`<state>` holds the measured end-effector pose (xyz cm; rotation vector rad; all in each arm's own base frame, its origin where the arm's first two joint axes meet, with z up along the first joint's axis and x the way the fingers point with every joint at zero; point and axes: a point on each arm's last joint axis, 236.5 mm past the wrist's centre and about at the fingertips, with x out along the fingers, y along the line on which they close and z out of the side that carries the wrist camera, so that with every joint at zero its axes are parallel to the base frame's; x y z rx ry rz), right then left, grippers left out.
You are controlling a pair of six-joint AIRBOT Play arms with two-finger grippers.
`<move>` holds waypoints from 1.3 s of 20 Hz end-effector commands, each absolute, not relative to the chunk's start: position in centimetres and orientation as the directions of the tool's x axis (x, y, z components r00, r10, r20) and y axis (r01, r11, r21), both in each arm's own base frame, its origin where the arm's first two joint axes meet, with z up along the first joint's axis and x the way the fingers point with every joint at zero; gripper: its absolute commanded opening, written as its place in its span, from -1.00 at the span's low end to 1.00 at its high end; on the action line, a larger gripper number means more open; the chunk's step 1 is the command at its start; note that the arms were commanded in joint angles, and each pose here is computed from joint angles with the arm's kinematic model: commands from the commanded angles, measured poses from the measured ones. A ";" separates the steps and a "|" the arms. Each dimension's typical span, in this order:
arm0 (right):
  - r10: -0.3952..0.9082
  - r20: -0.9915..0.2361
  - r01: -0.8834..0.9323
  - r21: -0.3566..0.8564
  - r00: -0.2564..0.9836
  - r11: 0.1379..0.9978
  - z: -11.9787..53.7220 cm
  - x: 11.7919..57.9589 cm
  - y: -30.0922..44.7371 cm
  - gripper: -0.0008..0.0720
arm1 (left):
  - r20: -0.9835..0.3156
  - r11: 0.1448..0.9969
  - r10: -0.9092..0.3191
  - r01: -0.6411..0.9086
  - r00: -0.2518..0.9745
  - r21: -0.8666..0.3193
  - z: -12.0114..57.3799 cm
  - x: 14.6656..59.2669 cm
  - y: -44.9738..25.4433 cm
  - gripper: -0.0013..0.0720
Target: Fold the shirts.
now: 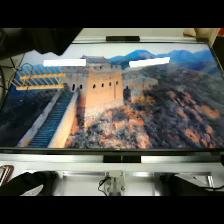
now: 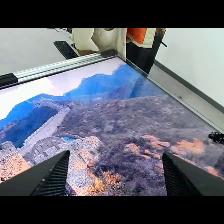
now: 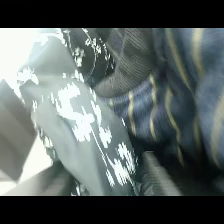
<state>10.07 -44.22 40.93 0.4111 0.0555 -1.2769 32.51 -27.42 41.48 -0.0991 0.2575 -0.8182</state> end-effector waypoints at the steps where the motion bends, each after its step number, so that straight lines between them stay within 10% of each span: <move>1: -0.907 -0.295 0.941 0.243 0.302 0.234 41.4 9.8 -41.4 0.77 | -0.215 0.679 -0.733 0.715 0.645 -0.168 40.8 32.3 -27.5 0.90; 13: -0.652 -0.680 0.938 0.172 0.335 0.302 34.1 9.9 -30.3 0.76 | -0.287 0.699 -0.688 0.715 0.666 -0.014 38.6 33.9 -27.0 0.90; 16: -0.458 -0.749 0.845 0.253 0.479 0.471 31.8 13.9 -26.3 0.34 | -0.363 0.730 -0.624 0.682 0.692 0.044 36.3 35.4 -26.0 0.89; 23: -0.049 -0.882 0.442 0.186 0.469 0.877 20.6 29.5 -11.9 0.36 | -0.886 0.908 0.000 0.371 0.465 0.194 18.5 37.4 -15.0 0.66; 26: 0.082 -0.951 0.210 0.149 0.300 0.966 13.4 33.7 -2.4 0.85 | -0.969 0.919 0.082 0.358 0.233 0.164 11.3 35.1 -13.7 1.00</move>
